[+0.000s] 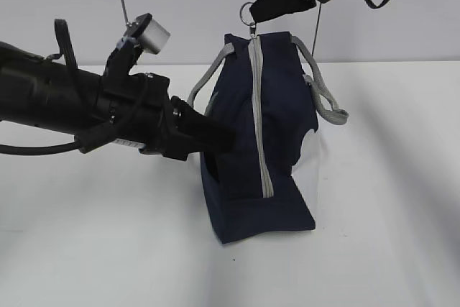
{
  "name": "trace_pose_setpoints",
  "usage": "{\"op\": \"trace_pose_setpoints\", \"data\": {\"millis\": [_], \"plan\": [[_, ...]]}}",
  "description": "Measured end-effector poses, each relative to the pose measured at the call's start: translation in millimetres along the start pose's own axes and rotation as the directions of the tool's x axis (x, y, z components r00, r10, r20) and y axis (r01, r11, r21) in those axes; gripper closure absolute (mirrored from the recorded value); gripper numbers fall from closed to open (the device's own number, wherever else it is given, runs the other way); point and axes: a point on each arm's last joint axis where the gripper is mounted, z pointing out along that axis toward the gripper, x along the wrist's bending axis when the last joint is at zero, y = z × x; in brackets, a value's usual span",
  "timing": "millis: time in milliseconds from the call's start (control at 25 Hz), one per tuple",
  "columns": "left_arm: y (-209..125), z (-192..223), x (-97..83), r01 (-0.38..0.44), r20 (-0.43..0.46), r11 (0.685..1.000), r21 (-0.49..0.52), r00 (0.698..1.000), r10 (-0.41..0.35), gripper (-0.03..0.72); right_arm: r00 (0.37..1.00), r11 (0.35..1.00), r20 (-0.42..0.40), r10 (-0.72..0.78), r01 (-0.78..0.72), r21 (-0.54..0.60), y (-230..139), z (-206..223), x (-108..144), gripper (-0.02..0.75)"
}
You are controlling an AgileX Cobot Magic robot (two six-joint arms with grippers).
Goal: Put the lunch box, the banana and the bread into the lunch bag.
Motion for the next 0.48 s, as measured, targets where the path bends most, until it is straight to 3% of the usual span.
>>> {"op": "trace_pose_setpoints", "data": {"millis": [480], "plan": [[-9.0, -1.3, -9.2, 0.005, 0.104, 0.995, 0.100, 0.994, -0.015, 0.688, 0.996, 0.999, 0.087, 0.029, -0.025, -0.047, -3.3, 33.6, -43.1, 0.754]]}}
